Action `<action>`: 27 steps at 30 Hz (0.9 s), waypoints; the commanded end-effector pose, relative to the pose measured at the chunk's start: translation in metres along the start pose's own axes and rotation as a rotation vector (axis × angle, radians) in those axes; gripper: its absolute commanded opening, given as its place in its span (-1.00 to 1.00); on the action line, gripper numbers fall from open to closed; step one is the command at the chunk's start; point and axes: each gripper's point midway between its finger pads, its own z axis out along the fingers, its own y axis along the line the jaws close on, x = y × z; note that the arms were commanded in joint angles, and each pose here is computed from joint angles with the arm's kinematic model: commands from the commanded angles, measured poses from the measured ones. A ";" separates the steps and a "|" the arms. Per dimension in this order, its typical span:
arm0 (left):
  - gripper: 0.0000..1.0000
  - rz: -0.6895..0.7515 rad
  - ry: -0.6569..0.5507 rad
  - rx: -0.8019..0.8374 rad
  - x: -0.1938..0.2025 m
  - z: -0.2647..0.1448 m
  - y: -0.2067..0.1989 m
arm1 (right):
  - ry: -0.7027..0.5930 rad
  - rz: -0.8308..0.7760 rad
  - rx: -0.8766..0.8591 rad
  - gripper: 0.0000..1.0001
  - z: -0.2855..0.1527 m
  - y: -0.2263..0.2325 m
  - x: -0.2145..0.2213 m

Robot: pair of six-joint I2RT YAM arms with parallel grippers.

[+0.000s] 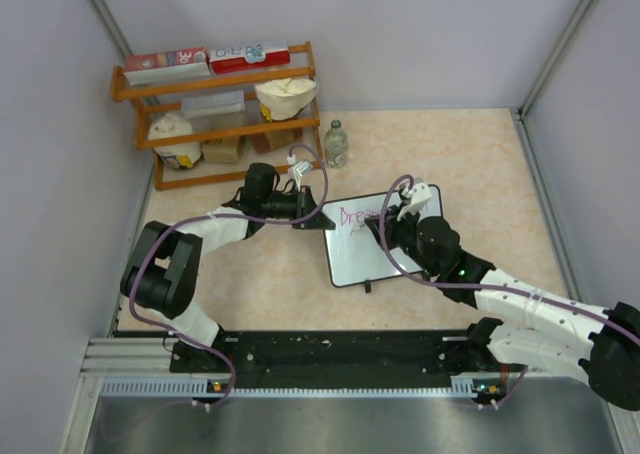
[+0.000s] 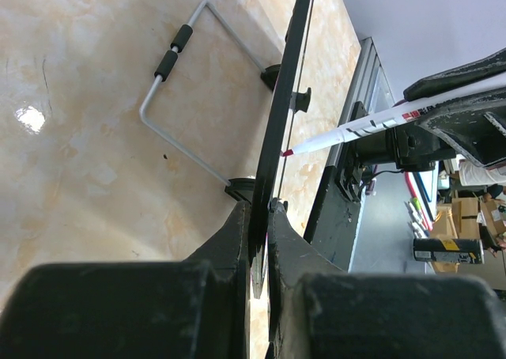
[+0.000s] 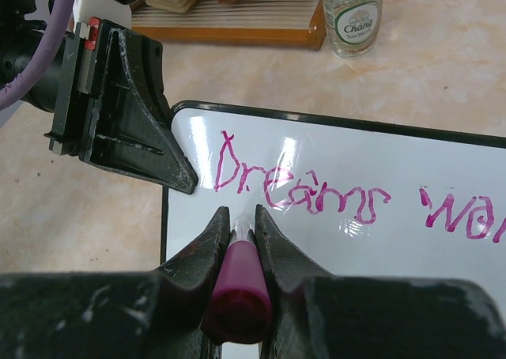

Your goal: Write a sentence on the whiteboard

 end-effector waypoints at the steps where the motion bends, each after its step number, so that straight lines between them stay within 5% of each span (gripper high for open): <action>1: -1.00 0.028 -0.060 -0.136 -0.013 -0.002 0.026 | -0.096 0.015 -0.005 -1.00 0.001 0.010 -0.035; 27: -1.00 0.032 -0.059 -0.138 -0.013 -0.002 0.026 | 0.035 0.005 -0.036 -1.00 -0.003 0.011 0.002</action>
